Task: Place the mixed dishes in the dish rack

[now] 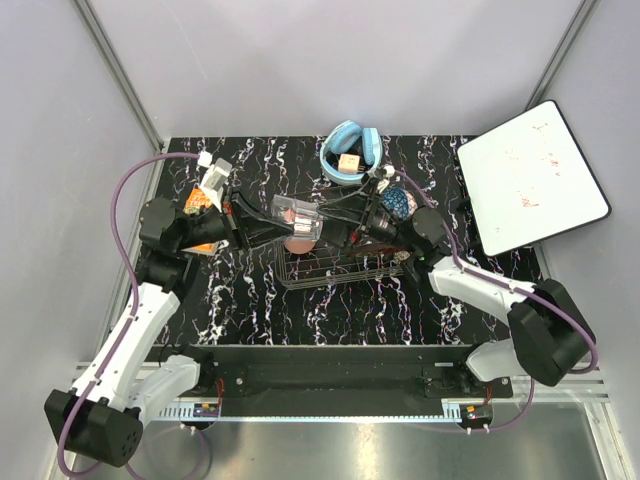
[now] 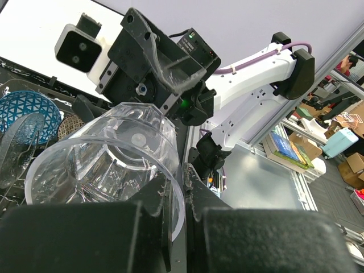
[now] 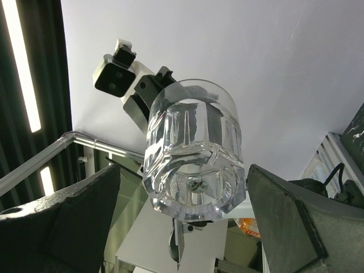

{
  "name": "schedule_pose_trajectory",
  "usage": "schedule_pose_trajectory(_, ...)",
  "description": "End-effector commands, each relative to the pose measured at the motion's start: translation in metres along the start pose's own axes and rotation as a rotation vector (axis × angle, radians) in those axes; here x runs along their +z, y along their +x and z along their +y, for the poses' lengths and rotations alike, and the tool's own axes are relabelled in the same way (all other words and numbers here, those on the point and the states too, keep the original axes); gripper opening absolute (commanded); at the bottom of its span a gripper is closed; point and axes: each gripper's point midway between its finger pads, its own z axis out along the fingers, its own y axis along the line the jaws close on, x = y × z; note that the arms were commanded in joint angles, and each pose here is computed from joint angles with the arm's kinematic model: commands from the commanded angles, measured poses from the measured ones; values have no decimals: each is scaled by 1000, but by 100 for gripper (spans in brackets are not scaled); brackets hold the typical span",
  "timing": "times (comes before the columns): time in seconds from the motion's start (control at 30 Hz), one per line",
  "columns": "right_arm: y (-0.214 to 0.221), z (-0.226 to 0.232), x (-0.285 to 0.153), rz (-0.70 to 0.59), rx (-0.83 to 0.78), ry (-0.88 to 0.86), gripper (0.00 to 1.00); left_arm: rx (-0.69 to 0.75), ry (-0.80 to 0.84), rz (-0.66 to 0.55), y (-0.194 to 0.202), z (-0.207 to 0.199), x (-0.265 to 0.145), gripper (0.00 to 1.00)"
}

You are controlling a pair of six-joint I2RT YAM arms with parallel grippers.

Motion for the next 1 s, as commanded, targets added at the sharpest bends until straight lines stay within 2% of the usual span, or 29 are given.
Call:
schedule_pose_trajectory(0.0,9,19,13,37,-39,-66,100,83,8,-38,-13,-2,1,0)
schedule_pose_trajectory(0.43,13,32,28,51,-66,-112,98,74,4,-31,-5,2,0,0)
schedule_pose_trajectory(0.7,12,32,33,62,-42,-132,50,68,-6,-29,3,5,-2,0)
schedule_pose_trajectory(0.73,13,33,32,62,-47,-135,40,66,-9,-28,4,6,-2,0)
schedule_pose_trajectory(0.8,12,35,31,56,-54,-136,26,59,-15,-19,8,8,-3,0)
schedule_pose_trajectory(0.83,14,33,31,62,-56,-126,15,74,-19,-13,10,9,-3,0)
schedule_pose_trajectory(0.87,14,36,29,61,-65,-122,8,55,-44,-6,12,13,-5,8)
schedule_pose_trajectory(0.9,15,35,29,61,-90,-113,3,45,-74,1,12,18,-6,26)
schedule_pose_trajectory(0.93,15,28,29,61,-85,-67,0,82,-109,15,12,25,-8,55)
schedule_pose_trajectory(0.97,17,31,27,66,-104,-55,0,13,-192,53,15,35,-12,77)
